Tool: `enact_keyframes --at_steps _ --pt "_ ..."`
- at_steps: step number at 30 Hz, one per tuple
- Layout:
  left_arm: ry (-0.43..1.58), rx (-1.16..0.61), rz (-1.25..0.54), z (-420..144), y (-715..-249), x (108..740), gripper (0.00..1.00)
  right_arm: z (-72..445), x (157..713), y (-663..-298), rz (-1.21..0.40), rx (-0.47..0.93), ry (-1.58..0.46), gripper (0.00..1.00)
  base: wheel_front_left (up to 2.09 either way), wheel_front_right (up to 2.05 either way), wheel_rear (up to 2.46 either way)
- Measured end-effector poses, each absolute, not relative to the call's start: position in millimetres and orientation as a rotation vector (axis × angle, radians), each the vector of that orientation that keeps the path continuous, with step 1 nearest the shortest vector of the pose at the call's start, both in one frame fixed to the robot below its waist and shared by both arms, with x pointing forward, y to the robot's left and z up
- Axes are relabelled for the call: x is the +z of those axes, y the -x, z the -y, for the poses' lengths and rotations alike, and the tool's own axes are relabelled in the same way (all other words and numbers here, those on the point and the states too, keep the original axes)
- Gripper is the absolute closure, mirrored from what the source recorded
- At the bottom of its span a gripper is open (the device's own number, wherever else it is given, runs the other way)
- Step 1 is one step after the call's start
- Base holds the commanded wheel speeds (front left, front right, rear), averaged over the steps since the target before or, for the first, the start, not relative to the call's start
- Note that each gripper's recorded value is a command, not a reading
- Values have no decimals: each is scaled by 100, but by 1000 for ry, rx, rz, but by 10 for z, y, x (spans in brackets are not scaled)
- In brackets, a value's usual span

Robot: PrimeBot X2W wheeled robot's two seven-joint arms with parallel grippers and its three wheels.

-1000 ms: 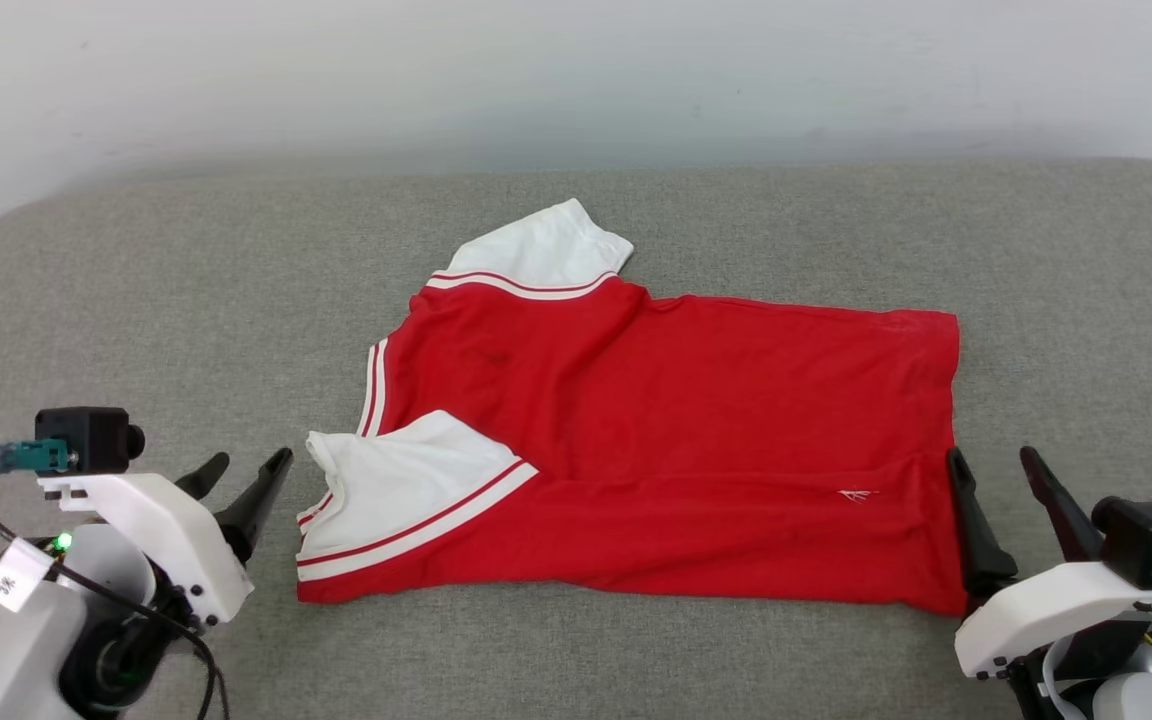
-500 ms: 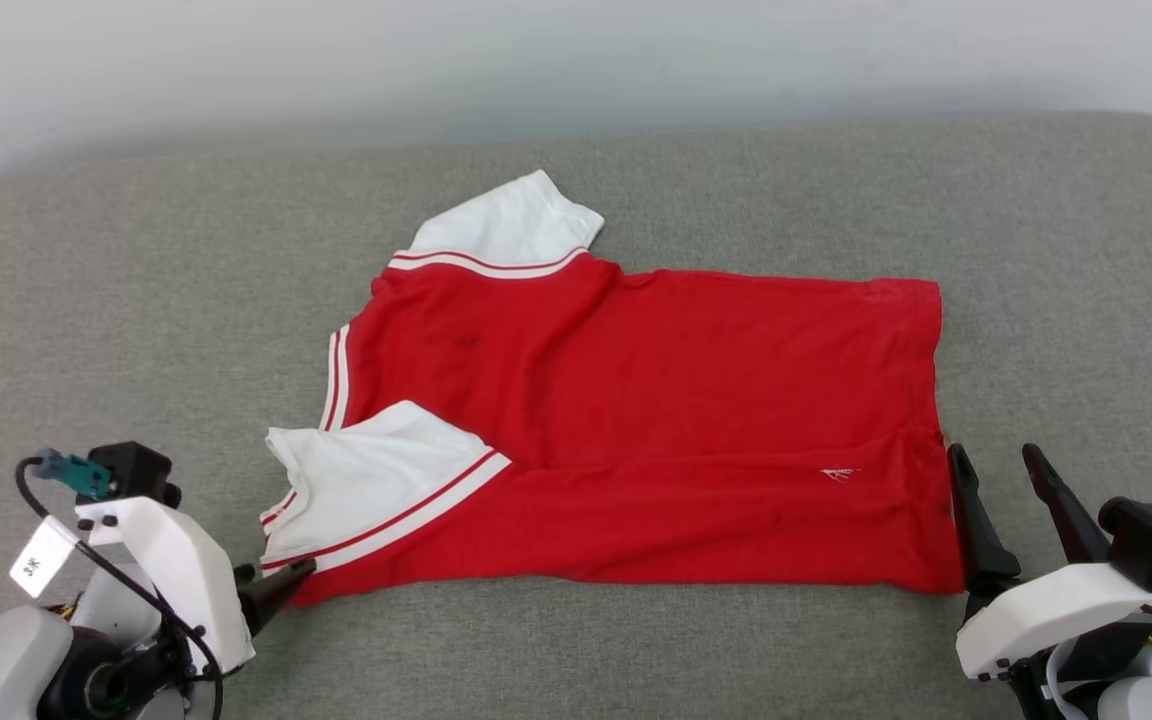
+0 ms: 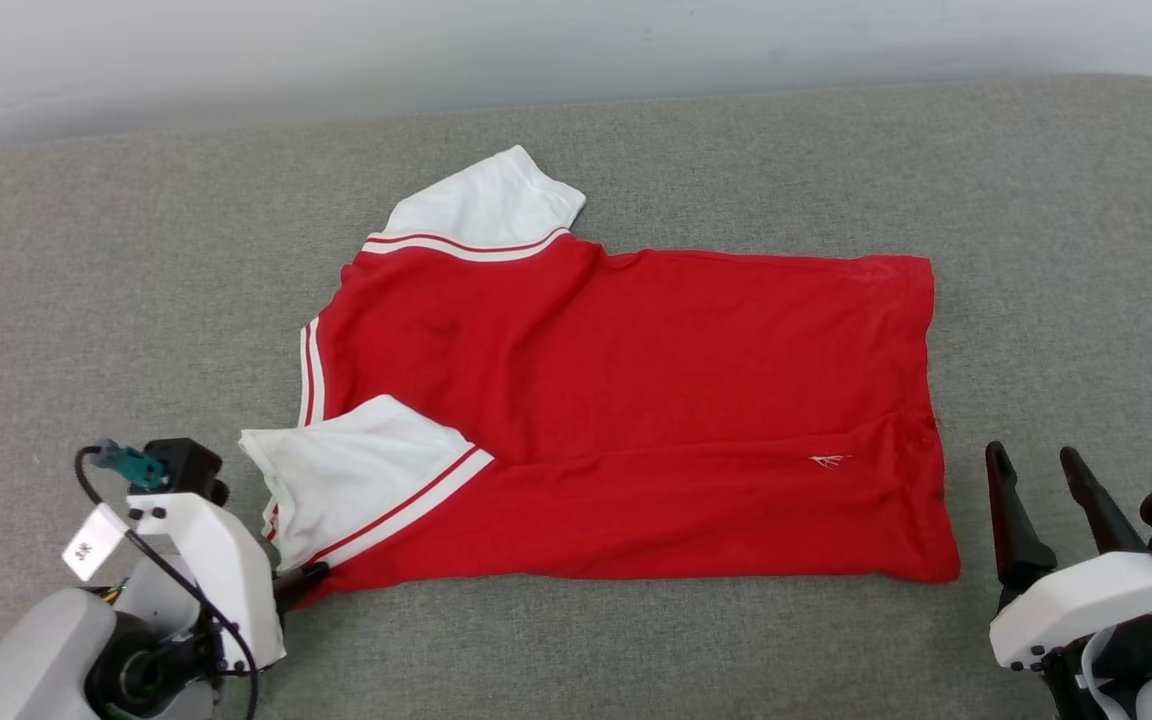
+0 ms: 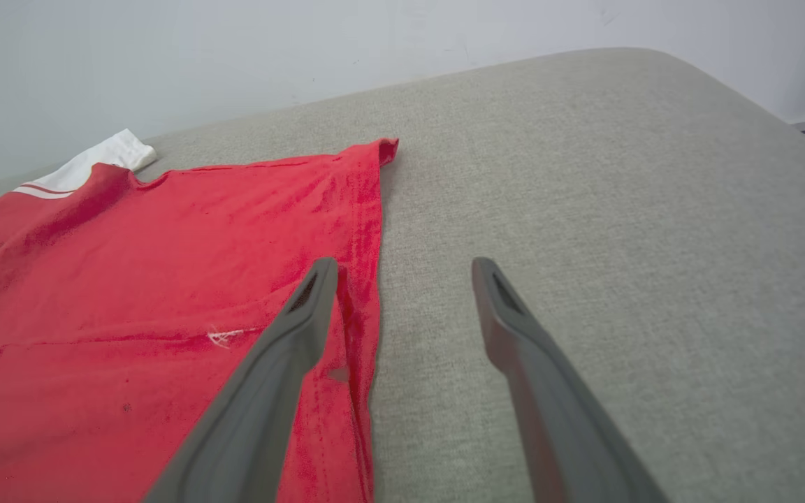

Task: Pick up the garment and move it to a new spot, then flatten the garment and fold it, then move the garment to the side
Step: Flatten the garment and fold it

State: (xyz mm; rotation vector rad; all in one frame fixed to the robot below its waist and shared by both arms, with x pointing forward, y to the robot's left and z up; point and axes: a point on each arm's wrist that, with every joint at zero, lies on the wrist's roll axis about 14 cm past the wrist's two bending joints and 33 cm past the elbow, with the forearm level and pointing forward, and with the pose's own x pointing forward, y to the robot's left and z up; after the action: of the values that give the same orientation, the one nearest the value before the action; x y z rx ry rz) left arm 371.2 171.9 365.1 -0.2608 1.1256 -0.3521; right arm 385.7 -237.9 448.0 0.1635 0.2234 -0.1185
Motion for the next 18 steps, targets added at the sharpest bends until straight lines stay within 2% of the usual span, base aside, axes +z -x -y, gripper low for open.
enact_keyframes --at_steps 7,13,18 --pt "252 -343 -1012 -1721 -3831 3778 100 2330 4443 -3855 -337 -96 -214 0 0 0 0" --pt "224 -317 -855 -1797 -4026 4075 100 2282 4250 -3747 -571 -37 -189 0 0 0 0" --pt "217 -327 -812 -1743 -4022 4188 100 2153 4044 -3683 -734 17 -184 0 0 0 0"
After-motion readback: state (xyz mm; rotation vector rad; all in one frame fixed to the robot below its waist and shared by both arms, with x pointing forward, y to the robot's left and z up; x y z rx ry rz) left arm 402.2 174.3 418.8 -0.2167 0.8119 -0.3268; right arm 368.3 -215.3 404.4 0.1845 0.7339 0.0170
